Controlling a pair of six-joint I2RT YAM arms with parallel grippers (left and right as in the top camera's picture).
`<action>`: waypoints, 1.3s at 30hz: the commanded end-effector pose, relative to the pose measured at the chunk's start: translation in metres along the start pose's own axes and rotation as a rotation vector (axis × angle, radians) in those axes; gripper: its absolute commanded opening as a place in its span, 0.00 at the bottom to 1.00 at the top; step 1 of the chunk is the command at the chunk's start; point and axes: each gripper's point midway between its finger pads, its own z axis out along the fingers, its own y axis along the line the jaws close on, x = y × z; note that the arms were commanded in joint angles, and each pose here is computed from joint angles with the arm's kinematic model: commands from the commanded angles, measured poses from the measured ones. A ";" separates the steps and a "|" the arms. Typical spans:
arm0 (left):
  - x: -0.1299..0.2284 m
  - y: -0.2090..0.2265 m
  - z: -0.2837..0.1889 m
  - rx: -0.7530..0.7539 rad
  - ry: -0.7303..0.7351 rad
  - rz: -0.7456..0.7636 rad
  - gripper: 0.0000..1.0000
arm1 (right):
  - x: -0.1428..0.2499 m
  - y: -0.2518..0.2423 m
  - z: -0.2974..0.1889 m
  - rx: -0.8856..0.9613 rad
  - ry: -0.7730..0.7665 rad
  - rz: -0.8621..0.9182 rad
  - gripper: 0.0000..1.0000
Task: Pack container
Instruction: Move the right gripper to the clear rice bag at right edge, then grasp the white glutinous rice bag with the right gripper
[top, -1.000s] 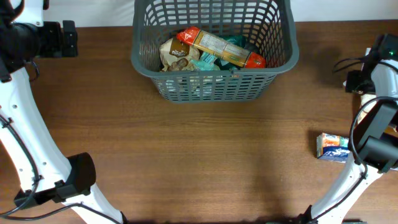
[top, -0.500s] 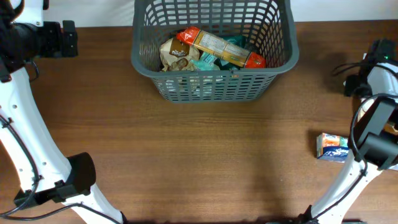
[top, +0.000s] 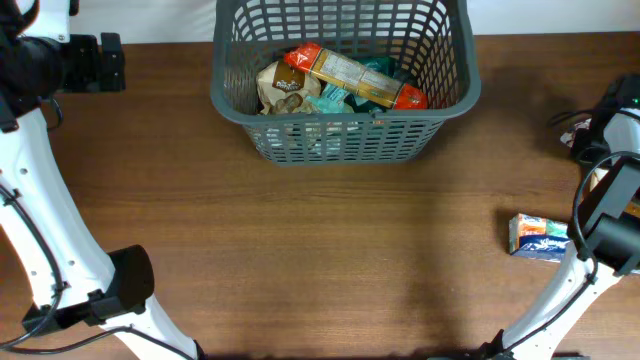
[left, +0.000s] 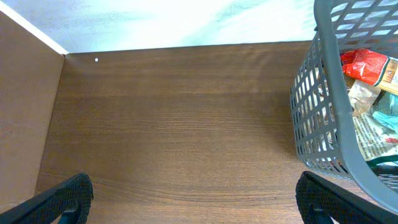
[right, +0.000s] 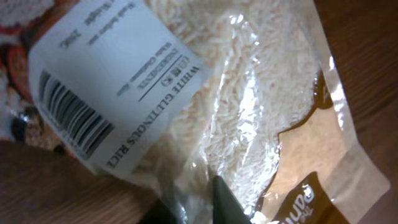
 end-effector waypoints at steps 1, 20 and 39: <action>0.002 0.002 0.003 -0.004 0.010 -0.016 0.99 | 0.011 0.002 0.011 0.001 0.040 0.028 0.05; 0.002 0.002 0.003 -0.004 0.010 -0.016 0.99 | 0.020 0.067 -0.007 -0.387 0.078 0.095 0.04; 0.002 0.002 0.003 -0.004 0.010 -0.016 0.99 | -0.026 0.057 -0.082 -0.582 -0.085 0.214 0.04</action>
